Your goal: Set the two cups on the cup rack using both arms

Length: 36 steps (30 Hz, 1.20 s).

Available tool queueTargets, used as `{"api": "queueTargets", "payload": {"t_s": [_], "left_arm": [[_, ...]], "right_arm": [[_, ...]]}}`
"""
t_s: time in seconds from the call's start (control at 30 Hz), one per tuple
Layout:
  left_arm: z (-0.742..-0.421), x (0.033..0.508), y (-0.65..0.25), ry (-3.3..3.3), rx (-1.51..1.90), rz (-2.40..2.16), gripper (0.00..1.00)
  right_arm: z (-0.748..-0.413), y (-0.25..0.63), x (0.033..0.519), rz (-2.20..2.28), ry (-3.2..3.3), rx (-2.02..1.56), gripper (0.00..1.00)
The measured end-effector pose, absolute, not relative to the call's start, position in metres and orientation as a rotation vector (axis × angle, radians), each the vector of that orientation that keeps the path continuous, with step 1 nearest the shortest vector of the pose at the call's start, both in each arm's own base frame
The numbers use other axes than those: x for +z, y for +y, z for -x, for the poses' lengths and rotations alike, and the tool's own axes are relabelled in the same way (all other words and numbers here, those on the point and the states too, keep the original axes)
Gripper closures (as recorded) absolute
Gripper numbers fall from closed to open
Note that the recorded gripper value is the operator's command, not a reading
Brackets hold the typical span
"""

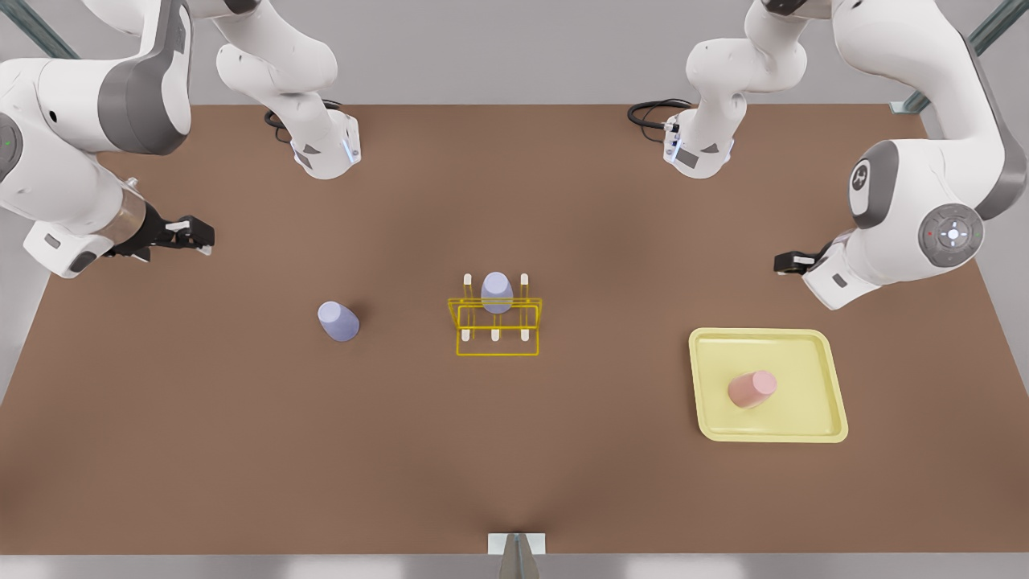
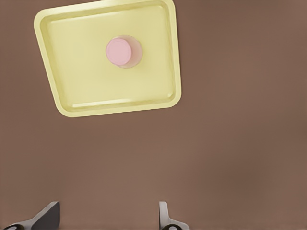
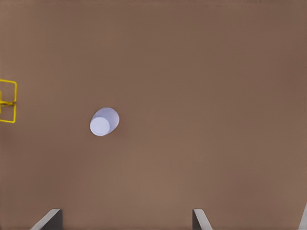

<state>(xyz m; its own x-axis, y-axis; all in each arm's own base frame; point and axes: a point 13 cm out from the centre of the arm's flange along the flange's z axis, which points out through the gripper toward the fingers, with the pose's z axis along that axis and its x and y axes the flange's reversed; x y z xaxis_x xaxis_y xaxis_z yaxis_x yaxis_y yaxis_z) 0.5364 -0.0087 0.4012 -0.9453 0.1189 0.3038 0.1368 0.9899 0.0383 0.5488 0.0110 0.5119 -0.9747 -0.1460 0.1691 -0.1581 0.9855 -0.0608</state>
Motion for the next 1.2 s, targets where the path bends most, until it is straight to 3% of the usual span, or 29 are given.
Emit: {"api": "queueTargets", "payload": {"t_s": [0.1, 0.27, 0.37, 0.47, 0.63, 0.8, 1.13, 1.2], "left_arm": [[-0.544, 0.379, -0.007, -2.803, -0.086, 0.185, 0.0], [-0.633, 0.215, 0.019, -2.797, -0.054, 0.132, 0.0], [-0.655, 0.153, 0.022, -2.844, -0.013, 0.129, 0.0], [-0.665, 0.119, 0.024, -2.899, 0.001, 0.14, 0.0], [-0.678, 0.101, 0.028, -2.975, 0.005, 0.161, 0.0], [-0.668, 0.079, 0.027, -2.997, 0.007, 0.187, 0.0], [-0.669, 0.07, 0.028, -3.044, 0.002, 0.222, 0.0], [-0.67, 0.071, 0.028, -3.051, 0.0, 0.227, 0.15]], "right_arm": [[-0.552, 0.01, 0.498, -0.23, -2.946, 0.114, 0.0], [-0.522, 0.079, 0.361, -0.423, -2.737, 0.193, 0.01], [-0.509, 0.082, 0.289, -0.397, -2.74, 0.146, 0.01], [-0.495, 0.083, 0.229, -0.331, -2.8, 0.063, 0.01], [-0.495, 0.094, 0.172, -0.194, -2.948, -0.065, 0.0], [-0.513, 0.106, 0.155, -0.12, -3.043, -0.1, 0.0], [-0.502, 0.106, 0.115, -0.054, -3.032, -0.065, 0.0], [-0.501, 0.108, 0.112, -0.048, -3.03, -0.062, 0.0]]}}
